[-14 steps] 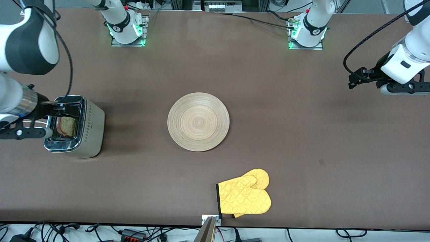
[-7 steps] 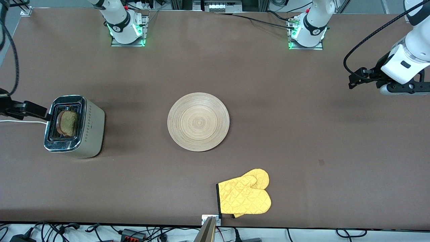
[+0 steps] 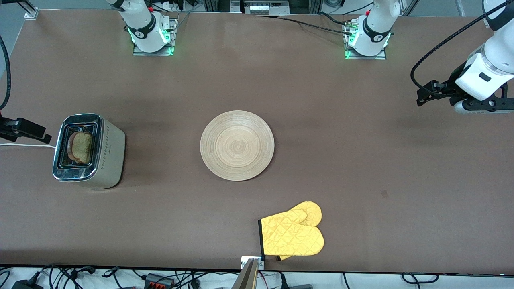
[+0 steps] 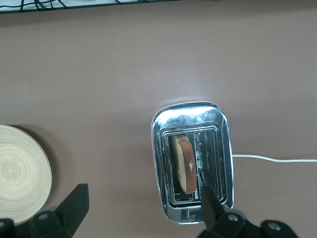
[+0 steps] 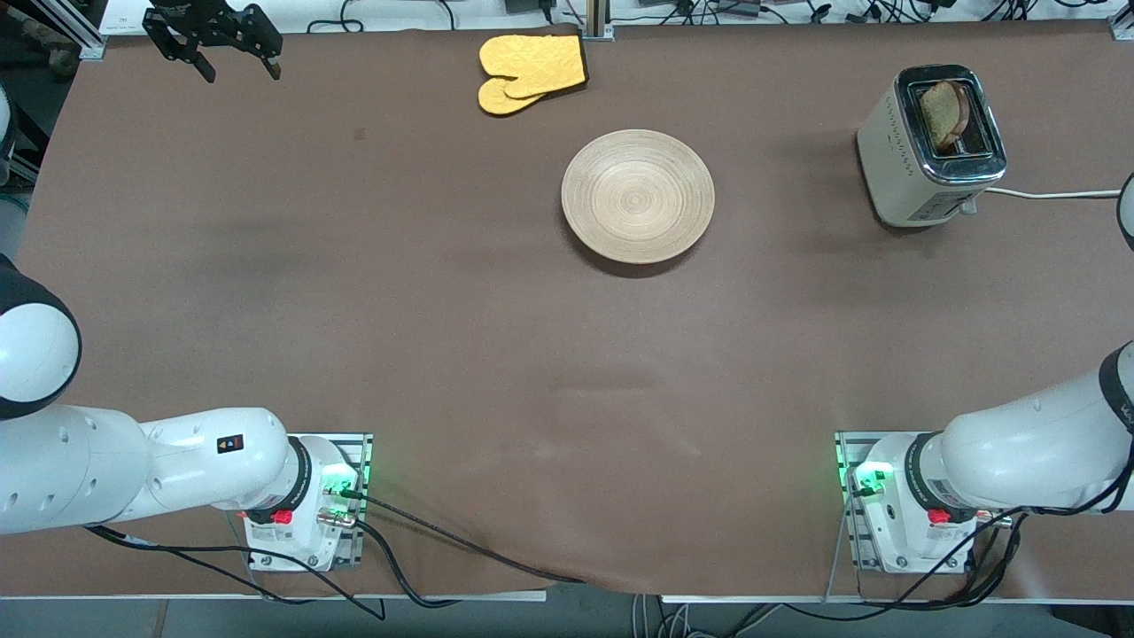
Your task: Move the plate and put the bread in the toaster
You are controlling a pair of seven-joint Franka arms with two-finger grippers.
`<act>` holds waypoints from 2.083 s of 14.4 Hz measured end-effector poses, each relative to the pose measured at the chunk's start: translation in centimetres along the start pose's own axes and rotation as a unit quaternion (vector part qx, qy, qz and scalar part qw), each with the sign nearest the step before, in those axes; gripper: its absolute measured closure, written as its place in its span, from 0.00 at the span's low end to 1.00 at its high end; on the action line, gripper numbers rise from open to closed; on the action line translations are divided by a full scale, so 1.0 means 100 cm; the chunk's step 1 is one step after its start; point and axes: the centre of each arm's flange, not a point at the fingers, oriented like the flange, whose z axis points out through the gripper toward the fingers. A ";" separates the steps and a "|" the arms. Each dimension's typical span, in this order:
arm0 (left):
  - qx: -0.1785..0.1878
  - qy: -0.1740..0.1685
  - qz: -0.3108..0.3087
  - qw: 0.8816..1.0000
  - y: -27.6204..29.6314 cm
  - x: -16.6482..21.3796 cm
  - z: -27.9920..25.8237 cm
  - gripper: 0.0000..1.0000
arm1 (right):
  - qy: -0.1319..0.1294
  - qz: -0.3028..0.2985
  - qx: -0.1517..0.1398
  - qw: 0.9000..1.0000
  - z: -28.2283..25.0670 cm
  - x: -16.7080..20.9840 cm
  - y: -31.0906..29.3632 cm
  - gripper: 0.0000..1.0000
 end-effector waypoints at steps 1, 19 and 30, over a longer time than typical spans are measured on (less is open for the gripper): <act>0.000 0.000 0.000 1.000 0.000 0.000 0.000 0.00 | -0.001 0.000 0.000 1.000 0.001 0.000 0.000 0.00; 0.000 0.000 -0.001 1.000 -0.001 0.000 0.000 0.00 | -0.013 -0.017 -0.031 0.999 0.007 -0.068 -0.008 0.00; 0.000 0.000 -0.003 1.000 -0.003 0.000 0.000 0.00 | -0.034 -0.018 -0.030 0.999 -0.004 -0.084 -0.009 0.00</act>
